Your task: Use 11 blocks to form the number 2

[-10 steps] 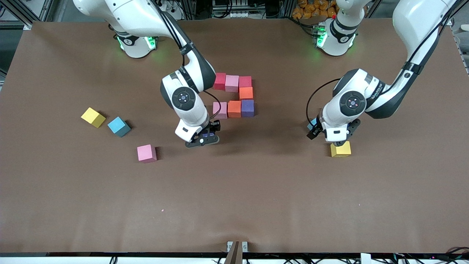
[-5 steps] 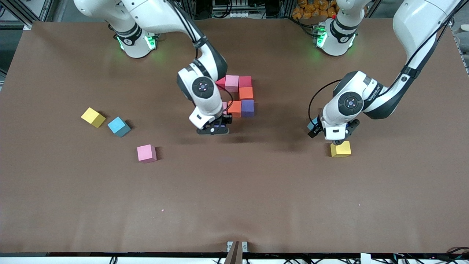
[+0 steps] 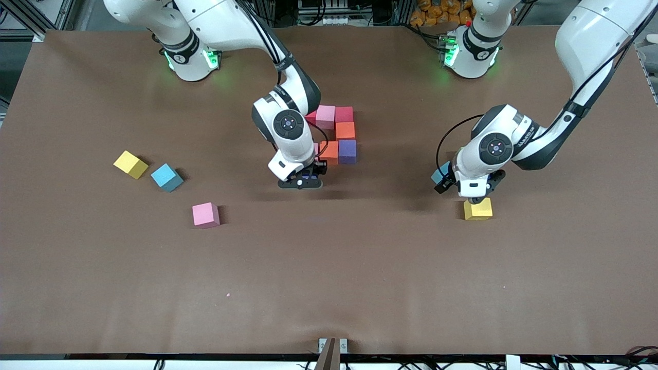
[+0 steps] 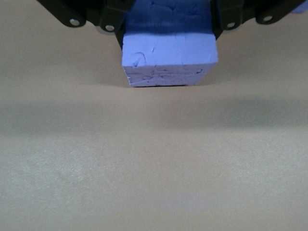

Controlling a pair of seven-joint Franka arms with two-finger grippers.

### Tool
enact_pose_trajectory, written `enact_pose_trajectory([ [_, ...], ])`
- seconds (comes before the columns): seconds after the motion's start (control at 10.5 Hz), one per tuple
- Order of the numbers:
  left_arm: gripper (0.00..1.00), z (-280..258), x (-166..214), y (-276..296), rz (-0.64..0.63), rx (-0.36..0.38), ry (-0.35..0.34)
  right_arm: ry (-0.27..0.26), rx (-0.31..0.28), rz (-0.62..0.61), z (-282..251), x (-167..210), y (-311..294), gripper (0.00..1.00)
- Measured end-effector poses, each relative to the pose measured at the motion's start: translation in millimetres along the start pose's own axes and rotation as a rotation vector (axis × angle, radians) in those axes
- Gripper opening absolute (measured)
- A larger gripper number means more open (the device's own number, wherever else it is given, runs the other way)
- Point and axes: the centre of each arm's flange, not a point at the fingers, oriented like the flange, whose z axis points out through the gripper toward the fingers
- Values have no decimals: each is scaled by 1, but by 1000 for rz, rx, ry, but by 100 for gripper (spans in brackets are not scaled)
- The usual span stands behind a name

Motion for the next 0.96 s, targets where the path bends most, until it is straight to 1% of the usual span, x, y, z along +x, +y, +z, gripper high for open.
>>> enact_pose_trajectory([
  [0.29,100,14,-2,1,33,11,-3,3,-1,12,7,-9,-8,62],
  [0.38,98,18,-2,0,38,14,-7,2,-2,10,8,-11,-10,62],
  [0.48,84,19,-2,1,39,13,-10,3,-2,10,8,-11,-10,59],
  [0.67,61,17,0,2,35,5,-8,3,-2,8,8,-12,-10,59],
  [0.96,59,2,1,15,39,-34,10,4,-4,5,8,-12,-10,59],
])
